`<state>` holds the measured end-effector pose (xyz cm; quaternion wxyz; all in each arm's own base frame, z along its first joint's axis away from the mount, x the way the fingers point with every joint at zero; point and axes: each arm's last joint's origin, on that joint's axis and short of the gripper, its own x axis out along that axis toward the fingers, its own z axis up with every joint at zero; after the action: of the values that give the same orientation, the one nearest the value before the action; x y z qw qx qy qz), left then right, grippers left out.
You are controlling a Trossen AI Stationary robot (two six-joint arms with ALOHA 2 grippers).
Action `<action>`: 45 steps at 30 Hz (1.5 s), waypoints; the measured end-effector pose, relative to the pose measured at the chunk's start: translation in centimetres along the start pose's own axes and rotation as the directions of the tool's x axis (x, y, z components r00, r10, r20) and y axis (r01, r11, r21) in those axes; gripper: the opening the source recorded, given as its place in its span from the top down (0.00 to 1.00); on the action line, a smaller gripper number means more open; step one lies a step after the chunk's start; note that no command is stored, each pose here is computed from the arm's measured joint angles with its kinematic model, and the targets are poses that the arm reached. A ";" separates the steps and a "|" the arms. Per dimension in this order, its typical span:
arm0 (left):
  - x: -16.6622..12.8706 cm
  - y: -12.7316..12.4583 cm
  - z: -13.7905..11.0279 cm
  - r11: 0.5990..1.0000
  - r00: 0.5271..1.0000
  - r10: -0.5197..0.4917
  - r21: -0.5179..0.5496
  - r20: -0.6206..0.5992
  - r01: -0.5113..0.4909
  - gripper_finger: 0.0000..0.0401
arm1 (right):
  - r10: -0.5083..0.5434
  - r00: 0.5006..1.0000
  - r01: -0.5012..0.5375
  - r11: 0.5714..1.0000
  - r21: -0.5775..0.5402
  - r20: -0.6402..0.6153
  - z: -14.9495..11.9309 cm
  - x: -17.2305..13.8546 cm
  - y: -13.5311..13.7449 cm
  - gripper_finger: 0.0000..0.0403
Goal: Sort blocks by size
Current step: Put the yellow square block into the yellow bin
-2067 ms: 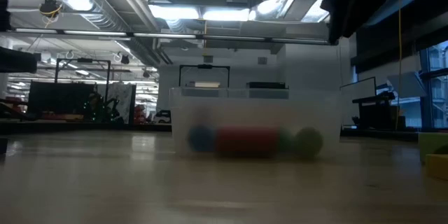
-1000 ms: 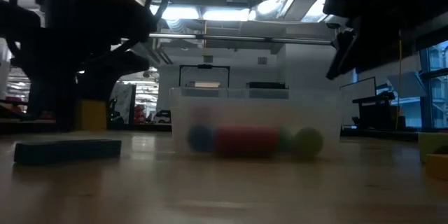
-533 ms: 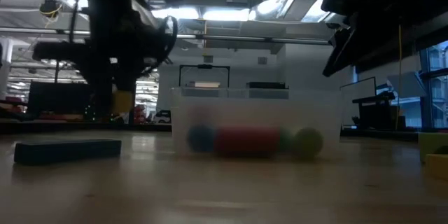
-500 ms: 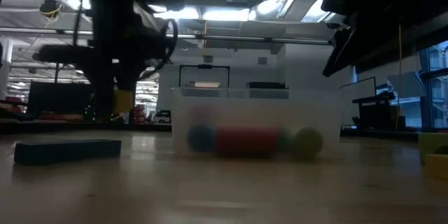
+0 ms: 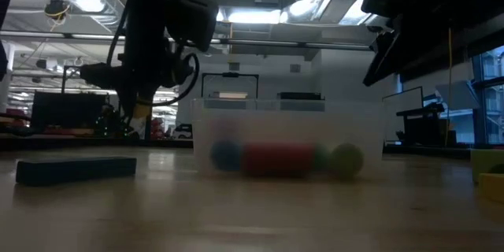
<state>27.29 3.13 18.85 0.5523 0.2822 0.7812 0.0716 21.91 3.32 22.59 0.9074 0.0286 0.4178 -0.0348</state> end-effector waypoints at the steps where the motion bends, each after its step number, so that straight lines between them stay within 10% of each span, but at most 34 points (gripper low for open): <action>1: 0.1 0.1 0.0 1.000 1.000 0.004 0.017 -0.003 -0.003 0.69 | 0.000 1.000 0.000 1.000 0.000 0.000 0.0 0.0 0.0 0.42; 8: 0.4 1.6 -0.4 0.995 0.997 0.073 0.071 -0.036 -0.071 0.68 | 0.000 1.000 0.000 1.000 -0.001 0.000 0.0 0.0 0.0 0.42; 21: -1.8 9.1 -0.2 0.966 0.976 0.146 -0.234 0.162 -0.106 0.68 | -0.073 0.996 0.077 0.993 0.085 -0.045 -0.1 -0.9 -0.3 0.42; 30: -4.4 12.3 3.5 0.877 0.651 0.135 -0.396 0.747 0.272 0.68 | -0.206 0.964 0.216 0.975 0.047 -0.165 1.6 -4.8 -0.9 0.42; 45: -2.1 12.7 7.3 0.837 0.595 0.176 -0.437 0.785 0.330 0.60 | -0.366 0.803 0.498 0.846 0.193 -0.470 -0.7 -7.5 -2.0 0.42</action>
<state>38.92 11.14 23.15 0.9007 0.0799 0.4070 0.1295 16.28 1.67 27.78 0.7488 0.0787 0.5856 -0.3004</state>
